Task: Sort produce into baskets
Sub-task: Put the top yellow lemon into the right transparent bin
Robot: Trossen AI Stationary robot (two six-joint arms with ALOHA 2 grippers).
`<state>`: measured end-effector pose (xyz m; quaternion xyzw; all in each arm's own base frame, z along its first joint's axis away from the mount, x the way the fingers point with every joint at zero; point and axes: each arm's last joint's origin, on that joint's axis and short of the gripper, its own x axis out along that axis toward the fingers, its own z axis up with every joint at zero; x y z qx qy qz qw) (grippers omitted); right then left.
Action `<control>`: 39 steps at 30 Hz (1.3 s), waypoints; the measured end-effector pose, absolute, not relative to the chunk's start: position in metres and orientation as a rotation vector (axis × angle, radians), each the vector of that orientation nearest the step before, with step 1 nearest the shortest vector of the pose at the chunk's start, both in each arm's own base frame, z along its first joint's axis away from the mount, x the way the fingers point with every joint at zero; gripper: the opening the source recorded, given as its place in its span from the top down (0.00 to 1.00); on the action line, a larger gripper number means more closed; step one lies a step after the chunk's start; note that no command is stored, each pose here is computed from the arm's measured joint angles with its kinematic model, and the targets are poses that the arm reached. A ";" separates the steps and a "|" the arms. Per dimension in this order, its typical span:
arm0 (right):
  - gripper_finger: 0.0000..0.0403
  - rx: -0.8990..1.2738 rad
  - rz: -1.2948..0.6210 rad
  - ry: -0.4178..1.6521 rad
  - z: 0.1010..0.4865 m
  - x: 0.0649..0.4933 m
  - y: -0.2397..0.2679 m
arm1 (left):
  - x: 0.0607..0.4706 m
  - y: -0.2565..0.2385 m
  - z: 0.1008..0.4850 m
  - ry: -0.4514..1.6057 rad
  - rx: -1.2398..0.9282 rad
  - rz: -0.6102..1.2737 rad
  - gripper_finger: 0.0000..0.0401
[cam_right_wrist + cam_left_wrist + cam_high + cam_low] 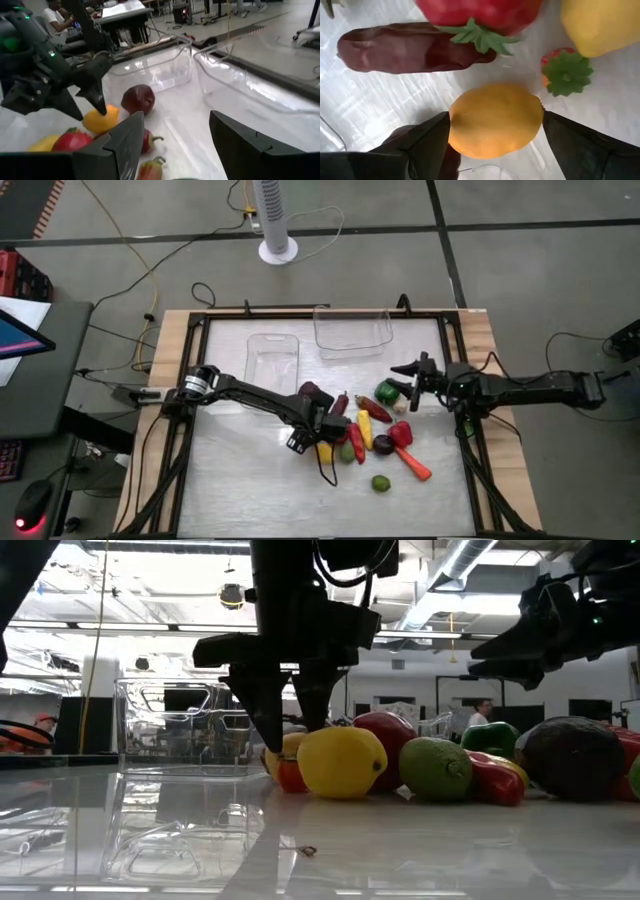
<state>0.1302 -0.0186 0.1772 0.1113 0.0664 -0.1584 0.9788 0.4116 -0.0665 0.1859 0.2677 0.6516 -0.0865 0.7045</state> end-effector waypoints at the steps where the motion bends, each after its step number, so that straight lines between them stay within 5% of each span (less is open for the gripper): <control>1: 0.37 0.227 -0.317 0.138 0.177 0.130 -0.018 | 0.412 -0.067 0.186 1.447 0.603 -0.189 0.24; 12: 0.37 0.252 -0.332 0.179 0.172 0.130 -0.016 | 0.426 -0.072 0.226 1.334 0.552 -0.187 0.24; 19: 0.37 0.238 -0.307 0.180 0.172 0.130 -0.012 | 0.413 -0.068 0.222 1.471 0.559 -0.228 0.24; 32: 0.37 0.184 -0.334 0.127 0.178 0.131 -0.014 | 0.415 -0.052 0.205 1.469 0.101 0.140 0.24; 39: 0.37 0.146 -0.327 0.096 0.181 0.132 -0.014 | 0.417 -0.049 0.205 1.441 0.051 0.211 0.24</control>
